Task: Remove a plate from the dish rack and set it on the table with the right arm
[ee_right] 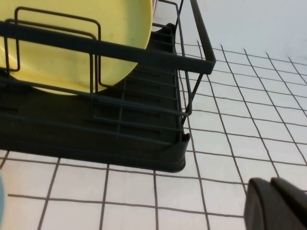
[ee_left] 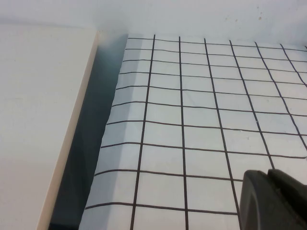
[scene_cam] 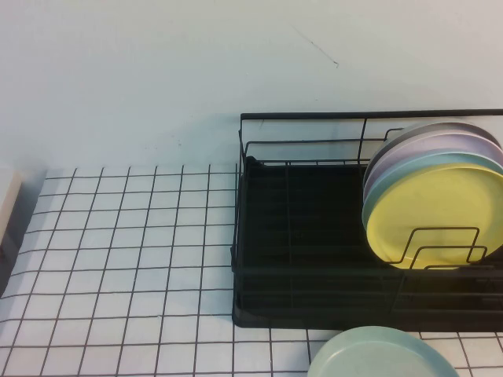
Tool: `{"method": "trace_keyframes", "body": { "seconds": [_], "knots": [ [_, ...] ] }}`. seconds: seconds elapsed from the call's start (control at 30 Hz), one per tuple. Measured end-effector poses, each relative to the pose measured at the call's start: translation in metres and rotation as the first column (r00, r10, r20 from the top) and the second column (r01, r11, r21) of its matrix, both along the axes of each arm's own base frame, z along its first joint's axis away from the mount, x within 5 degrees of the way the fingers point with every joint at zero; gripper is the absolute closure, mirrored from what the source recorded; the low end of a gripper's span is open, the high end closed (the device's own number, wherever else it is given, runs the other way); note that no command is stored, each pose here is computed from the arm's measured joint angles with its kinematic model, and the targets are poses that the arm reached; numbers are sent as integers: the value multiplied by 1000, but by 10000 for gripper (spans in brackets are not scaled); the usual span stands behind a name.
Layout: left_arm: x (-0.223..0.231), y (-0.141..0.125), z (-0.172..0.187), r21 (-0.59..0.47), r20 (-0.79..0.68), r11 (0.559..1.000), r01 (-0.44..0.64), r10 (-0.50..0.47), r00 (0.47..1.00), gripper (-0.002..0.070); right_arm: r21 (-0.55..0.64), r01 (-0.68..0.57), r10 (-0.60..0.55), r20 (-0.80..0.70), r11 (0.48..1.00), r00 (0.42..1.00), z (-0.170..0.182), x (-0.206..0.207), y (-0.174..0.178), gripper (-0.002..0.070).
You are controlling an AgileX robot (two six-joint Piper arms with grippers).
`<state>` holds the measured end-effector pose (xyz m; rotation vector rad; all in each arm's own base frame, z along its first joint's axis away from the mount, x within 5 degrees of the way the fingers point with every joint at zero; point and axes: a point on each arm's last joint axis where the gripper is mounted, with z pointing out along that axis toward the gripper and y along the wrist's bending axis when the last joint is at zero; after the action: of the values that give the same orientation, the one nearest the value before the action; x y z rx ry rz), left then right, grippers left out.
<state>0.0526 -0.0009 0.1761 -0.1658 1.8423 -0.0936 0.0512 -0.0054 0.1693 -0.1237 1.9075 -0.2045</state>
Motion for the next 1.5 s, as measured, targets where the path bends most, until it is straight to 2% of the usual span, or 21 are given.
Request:
{"method": "trace_keyframes", "body": {
  "seconds": [0.73, 1.03, 1.23, 1.3, 1.4, 1.47, 1.5],
  "knots": [
    [0, 0, 0, 0, 0, 1000, 0, 0, 1000, 678, -4, 0, 0, 0, 1000, 1000, 0, 0, 0, 678],
    [0, 0, 0, 0, 0, 1000, 0, 0, 1000, 678, -115, 6, -7, -7, 993, 1000, 0, 0, -4, 678],
    [0, 0, 0, 0, 0, 1000, 0, 0, 1000, 678, -124, 5, -6, -9, 992, 1000, 0, 0, -4, 678],
    [0, 0, 0, 0, 0, 1000, 0, 0, 1000, 678, -89, 7, -7, -2, 996, 1000, 1, 0, -3, 678],
    [0, 0, 0, 0, 0, 1000, 0, 0, 1000, 678, 73, 14, -17, 46, 997, 999, 2, 1, 1, 678],
    [0, 0, 0, 0, 0, 1000, 0, 0, 1000, 678, 270, 19, -45, 92, 963, 995, 5, 3, 4, 678],
    [0, 0, 0, 0, 0, 1000, 0, 0, 1000, 678, 406, 15, -68, 116, 914, 991, 8, 3, 7, 678]
  ]
}}
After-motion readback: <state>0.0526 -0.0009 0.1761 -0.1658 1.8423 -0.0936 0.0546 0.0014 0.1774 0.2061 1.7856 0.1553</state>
